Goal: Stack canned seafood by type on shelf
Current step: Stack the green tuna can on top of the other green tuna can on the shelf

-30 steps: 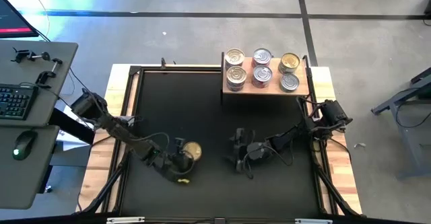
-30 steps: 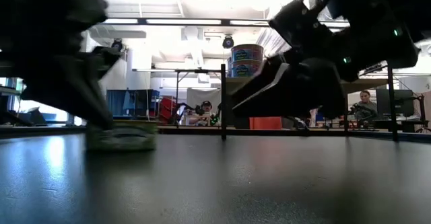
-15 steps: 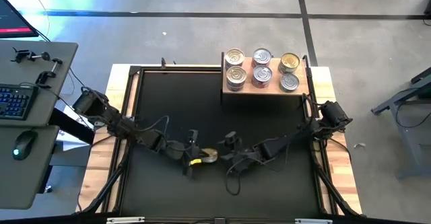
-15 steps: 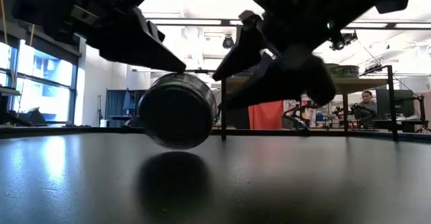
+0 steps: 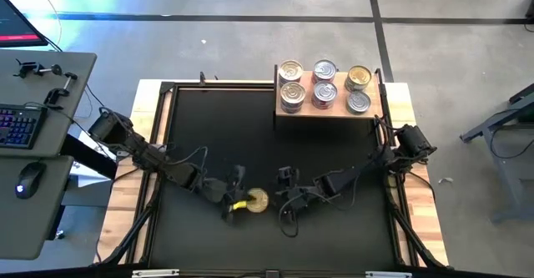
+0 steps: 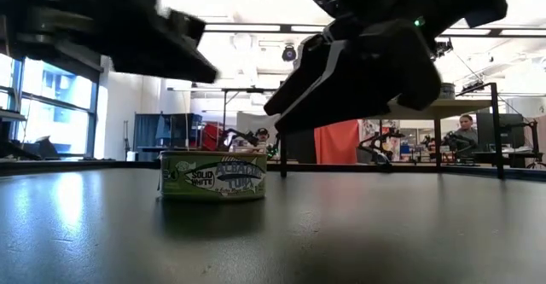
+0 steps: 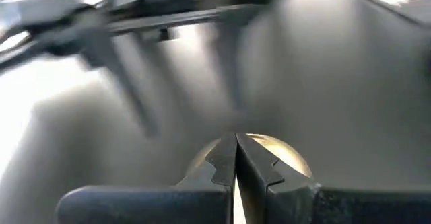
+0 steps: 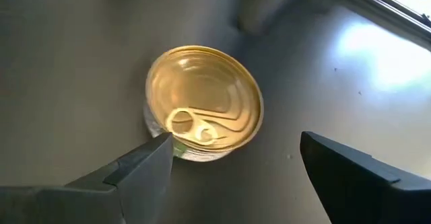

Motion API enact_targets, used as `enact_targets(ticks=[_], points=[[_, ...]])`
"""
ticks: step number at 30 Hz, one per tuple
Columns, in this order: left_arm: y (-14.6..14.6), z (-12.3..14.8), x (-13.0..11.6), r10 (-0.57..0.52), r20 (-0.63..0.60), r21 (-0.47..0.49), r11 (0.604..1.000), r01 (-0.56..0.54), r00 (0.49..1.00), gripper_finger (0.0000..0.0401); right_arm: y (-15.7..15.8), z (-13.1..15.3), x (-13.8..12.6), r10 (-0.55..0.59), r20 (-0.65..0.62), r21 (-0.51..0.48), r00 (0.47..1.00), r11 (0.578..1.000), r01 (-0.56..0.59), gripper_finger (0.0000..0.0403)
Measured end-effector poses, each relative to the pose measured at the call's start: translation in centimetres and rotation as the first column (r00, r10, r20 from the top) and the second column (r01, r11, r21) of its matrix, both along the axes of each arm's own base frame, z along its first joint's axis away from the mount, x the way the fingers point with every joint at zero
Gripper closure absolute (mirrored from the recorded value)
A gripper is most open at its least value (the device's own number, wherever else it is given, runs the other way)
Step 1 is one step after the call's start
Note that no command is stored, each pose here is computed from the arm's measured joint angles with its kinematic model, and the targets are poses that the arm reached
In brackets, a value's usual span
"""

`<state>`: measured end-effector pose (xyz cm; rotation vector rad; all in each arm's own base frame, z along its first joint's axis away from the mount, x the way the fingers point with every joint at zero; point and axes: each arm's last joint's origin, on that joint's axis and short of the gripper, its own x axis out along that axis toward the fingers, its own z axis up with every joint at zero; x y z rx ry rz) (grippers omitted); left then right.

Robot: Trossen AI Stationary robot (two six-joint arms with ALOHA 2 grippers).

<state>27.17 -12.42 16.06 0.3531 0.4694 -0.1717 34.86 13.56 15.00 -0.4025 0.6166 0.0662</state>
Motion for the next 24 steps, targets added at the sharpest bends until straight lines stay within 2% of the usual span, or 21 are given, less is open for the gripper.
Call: enact_targets(ticks=[3, 7, 13, 16, 20, 24], points=[[-1.4, -0.5, -1.0, -0.096, -0.059, 0.068, 0.993, 0.100, 0.994, 0.0396, 0.4, 0.0, -0.2, -0.007, 0.004, 0.009, 1.000, 1.000, 0.007, 0.0089], [-2.0, -1.1, -1.5, -0.151, -0.106, 0.085, 0.983, 0.160, 0.983, 0.0362, 0.5, 0.0, -0.2, -0.014, 0.006, 0.013, 1.000, 1.000, 0.014, 0.0089], [-1.4, -3.1, -0.8, -0.133, -0.170, 0.125, 0.980, 0.155, 0.976, 0.0286, 0.4, 0.1, -0.1, -0.049, 0.015, 0.076, 0.999, 0.996, 0.047, 0.0089], [-0.9, -4.4, -0.4, -0.118, -0.207, 0.151, 0.977, 0.151, 0.971, 0.0265, 0.6, 0.1, -0.2, -0.030, 0.010, 0.097, 0.999, 0.995, 0.029, 0.0089], [-0.6, -5.2, 0.2, -0.102, -0.202, 0.166, 0.977, 0.137, 0.974, 0.0275, 1.0, 0.1, -0.3, -0.015, 0.017, 0.093, 1.000, 0.996, 0.013, 0.0089], [-0.2, -5.4, 0.5, -0.095, -0.198, 0.156, 0.980, 0.127, 0.976, 0.0334, 1.1, 0.2, -0.3, 0.006, 0.018, 0.066, 1.000, 0.998, -0.008, 0.0089]])
